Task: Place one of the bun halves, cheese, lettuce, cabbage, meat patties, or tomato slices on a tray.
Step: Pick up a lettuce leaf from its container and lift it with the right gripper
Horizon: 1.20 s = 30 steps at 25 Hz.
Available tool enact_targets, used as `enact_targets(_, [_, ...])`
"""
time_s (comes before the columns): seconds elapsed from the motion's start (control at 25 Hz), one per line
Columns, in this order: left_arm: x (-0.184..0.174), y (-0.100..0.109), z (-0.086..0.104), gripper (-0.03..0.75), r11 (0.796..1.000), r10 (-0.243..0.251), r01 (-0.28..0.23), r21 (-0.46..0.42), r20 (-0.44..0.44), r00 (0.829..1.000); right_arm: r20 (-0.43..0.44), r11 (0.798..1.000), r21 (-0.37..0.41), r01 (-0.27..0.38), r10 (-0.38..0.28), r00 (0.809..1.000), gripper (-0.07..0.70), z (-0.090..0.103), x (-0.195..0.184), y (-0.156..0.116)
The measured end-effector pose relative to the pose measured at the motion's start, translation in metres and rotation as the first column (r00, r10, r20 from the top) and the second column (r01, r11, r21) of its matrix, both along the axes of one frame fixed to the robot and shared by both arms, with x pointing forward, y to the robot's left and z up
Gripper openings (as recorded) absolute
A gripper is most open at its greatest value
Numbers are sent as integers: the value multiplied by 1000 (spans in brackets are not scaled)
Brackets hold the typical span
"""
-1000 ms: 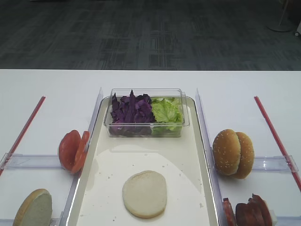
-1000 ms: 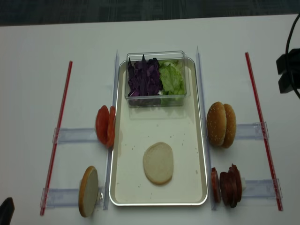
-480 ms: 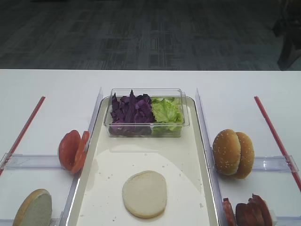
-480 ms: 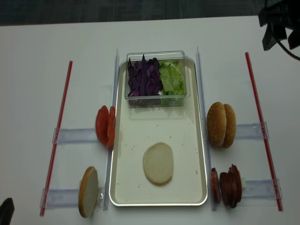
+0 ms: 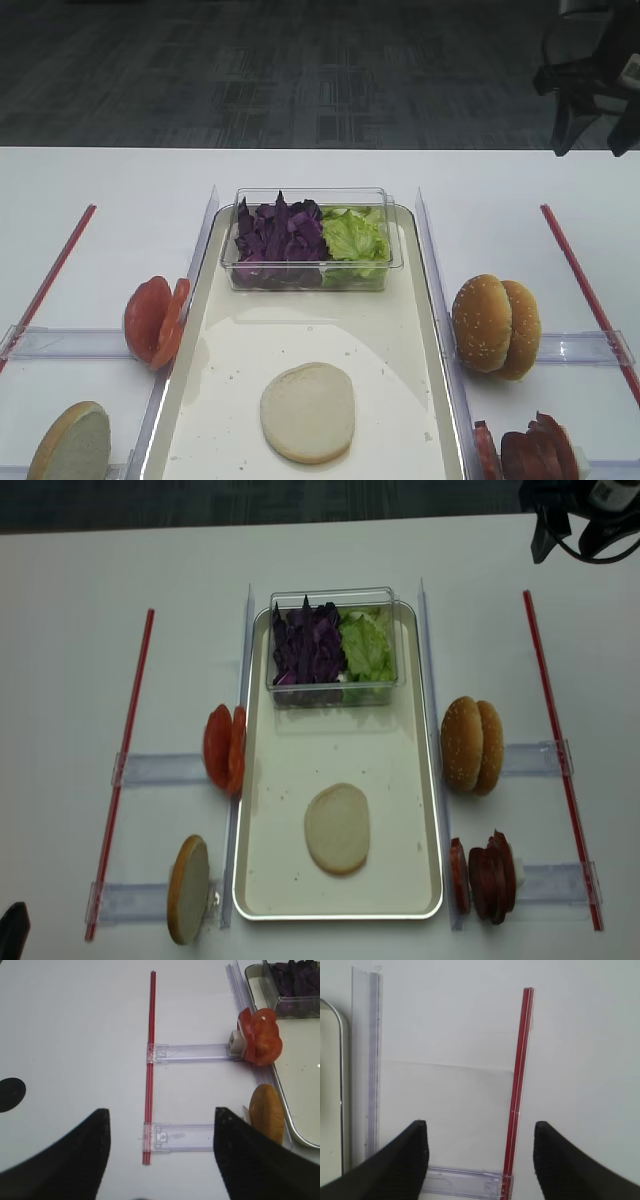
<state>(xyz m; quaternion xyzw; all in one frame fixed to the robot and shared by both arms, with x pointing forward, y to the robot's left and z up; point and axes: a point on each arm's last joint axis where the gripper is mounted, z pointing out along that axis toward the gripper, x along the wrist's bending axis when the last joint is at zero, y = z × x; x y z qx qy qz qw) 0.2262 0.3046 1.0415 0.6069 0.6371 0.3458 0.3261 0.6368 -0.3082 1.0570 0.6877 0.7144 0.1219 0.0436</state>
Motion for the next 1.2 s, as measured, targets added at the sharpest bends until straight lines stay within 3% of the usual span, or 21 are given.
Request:
enact_targets(0.28, [0,0,0,424,1000,0,0,0,0,1000,-29,1000,10,-3,4,1000,481,-17,13,0])
enact_targets(0.4, [0,0,0,424,1000,0,0,0,0,1000,-37,999,17,-46,46,998,481,-23,16,15])
enact_targets(0.6, [0,0,0,424,1000,1,-1,-1,0,1000,-9,992,13,-128,129,992,479,-24,17,54])
enact_targets(0.92, [0,1,0,424,1000,7,-7,1,0,1000,10,964,23,-266,266,964,435,-24,6,126])
enact_targets(1.2, [0,1,0,424,1000,11,-11,-2,0,1000,-43,933,37,-358,359,932,435,-45,12,180])
